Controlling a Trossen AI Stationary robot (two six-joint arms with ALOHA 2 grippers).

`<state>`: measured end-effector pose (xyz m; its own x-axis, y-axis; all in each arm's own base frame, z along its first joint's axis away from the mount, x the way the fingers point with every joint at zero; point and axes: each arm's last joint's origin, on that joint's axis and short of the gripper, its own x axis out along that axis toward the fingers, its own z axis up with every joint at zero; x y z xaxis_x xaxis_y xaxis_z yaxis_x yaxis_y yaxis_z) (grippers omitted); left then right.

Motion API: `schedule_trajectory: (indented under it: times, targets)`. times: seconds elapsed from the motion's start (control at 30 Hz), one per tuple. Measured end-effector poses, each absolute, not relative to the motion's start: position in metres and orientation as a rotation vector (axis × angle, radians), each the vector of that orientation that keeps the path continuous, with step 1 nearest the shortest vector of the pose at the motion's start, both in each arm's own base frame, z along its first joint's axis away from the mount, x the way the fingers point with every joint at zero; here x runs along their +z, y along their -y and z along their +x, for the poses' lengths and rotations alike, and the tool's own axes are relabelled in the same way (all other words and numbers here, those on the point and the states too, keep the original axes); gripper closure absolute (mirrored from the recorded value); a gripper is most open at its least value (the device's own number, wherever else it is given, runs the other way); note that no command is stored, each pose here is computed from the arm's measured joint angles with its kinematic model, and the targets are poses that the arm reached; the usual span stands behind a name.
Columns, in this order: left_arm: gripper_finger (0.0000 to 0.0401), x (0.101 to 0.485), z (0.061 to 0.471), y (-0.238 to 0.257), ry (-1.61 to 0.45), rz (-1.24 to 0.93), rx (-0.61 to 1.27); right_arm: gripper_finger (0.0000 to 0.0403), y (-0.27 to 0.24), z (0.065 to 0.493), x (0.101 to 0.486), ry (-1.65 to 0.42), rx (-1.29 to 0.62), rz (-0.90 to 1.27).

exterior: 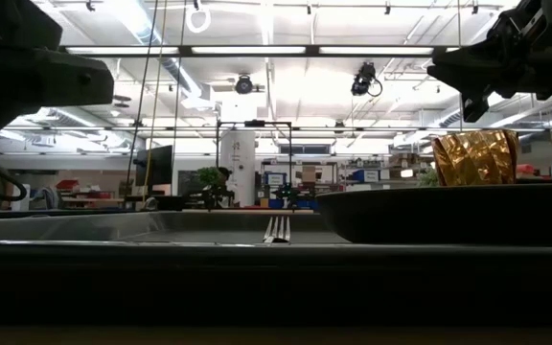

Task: Pick and place plate/cup/fork/spoon on tray
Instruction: Put the yellow spoon to the left of the orange fork on the black tray

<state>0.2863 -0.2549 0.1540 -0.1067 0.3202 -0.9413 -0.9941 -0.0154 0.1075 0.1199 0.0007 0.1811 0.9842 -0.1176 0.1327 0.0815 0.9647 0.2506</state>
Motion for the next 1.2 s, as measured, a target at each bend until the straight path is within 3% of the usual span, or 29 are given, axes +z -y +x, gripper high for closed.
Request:
schedule_trajectory:
  times: [0.43,0.93,1.2]
  targets:
    - [0.0248,0.132,0.284,0.251,-1.049,-0.969,1.389,0.0315,-0.001,0.120,0.181,0.147,-0.101,0.247]
    - [0.0348,0.133,0.285,0.252,-1.056,-1.004,1.383,0.0315,-0.001,0.120,0.181,0.147,-0.101,0.247]
    - [0.0339,0.156,0.275,0.246,-1.076,-0.989,1.418,0.0315,-0.001,0.120,0.181,0.147,-0.101,0.247]
